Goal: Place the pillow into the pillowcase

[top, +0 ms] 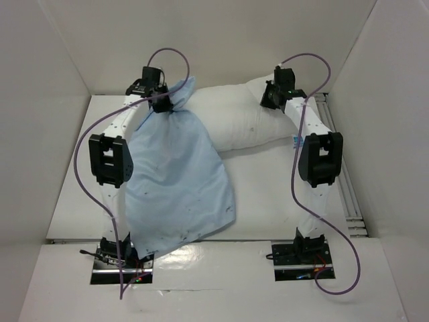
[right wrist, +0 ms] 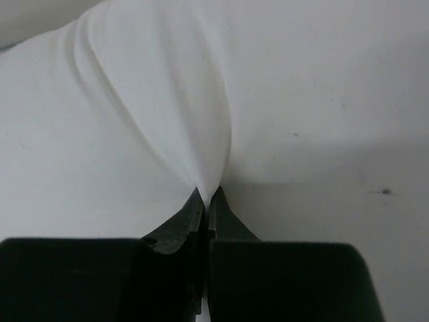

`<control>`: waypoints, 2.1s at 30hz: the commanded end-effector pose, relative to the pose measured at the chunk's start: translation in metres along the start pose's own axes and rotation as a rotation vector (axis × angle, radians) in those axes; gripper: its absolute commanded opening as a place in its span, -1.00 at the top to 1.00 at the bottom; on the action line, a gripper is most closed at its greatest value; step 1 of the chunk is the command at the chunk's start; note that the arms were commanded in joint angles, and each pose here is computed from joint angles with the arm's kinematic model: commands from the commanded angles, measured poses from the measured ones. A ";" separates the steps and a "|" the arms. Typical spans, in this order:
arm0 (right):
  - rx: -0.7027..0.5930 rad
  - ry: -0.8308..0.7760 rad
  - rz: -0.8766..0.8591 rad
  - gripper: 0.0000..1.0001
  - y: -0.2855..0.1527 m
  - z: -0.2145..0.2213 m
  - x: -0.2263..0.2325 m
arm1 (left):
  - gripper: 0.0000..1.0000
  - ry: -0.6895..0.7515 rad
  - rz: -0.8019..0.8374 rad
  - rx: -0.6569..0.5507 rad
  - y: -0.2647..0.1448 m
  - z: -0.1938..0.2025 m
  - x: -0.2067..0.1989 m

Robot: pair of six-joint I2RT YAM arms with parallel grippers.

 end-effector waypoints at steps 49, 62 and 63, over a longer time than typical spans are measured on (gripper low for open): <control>0.050 -0.251 0.216 -0.34 -0.158 0.163 0.049 | -0.20 -0.042 -0.061 -0.001 -0.109 0.041 0.010; -0.120 -0.175 0.288 1.00 -0.184 0.105 -0.005 | -0.20 -0.283 -0.225 0.068 -0.089 0.051 0.106; -0.077 -0.215 0.200 1.00 -0.183 0.111 0.004 | -0.23 -0.297 -0.229 0.087 -0.083 0.054 0.112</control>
Point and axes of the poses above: each gripper's point midway between its finger pads, its own y axis out along the fingers, its own x axis along the line the jaws close on, z = x × y, the point moved 7 cm from there along -y, back along the fingers, and after that the axes turned 1 degree about y, right-handed, at the moved point
